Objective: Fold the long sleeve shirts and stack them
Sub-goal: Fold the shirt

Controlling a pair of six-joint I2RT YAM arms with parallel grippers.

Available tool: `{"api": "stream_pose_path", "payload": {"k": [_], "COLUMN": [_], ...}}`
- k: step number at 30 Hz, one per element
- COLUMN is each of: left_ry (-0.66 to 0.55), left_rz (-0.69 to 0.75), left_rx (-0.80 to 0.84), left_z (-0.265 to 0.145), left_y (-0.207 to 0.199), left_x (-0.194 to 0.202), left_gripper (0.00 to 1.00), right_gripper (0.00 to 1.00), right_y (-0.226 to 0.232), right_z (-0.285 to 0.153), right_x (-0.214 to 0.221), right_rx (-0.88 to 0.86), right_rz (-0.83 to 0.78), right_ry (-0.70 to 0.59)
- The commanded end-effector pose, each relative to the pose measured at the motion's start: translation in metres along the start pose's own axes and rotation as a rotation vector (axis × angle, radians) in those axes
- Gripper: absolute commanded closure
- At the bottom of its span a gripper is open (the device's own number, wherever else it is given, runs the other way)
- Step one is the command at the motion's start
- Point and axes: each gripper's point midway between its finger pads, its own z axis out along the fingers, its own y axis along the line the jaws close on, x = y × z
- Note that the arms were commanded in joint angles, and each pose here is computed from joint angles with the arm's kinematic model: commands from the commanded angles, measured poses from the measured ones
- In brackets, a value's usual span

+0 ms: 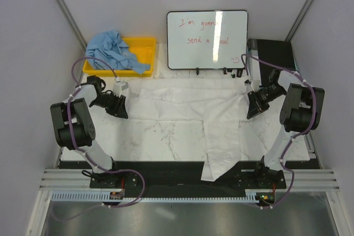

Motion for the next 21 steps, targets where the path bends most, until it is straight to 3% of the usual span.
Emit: {"api": "stream_pose_path", "payload": {"k": [1,5,9,21], "left_ry": [0.0,0.006,0.011,0.065], "left_rz": [-0.029,-0.039,-0.05,-0.047], "left_rx": [0.041,0.054,0.034,-0.026], "left_z": [0.004,0.007,0.001,-0.02], "left_y": [-0.006,-0.004,0.001,0.019], "left_x": [0.003,0.003,0.004,0.026], "left_gripper": [0.63,0.73,0.98,0.98], "right_gripper": [0.79,0.89,1.0,1.0], "right_y": [-0.004,-0.007,-0.015,0.003], "right_z": [0.004,0.007,0.005,0.006], "right_x": [0.002,0.003,0.006,0.023], "right_rx": [0.006,0.008,0.048,0.061], "right_rz": [0.022,0.03,0.041,0.049], "right_ry": [0.005,0.014,0.04,0.154]}}
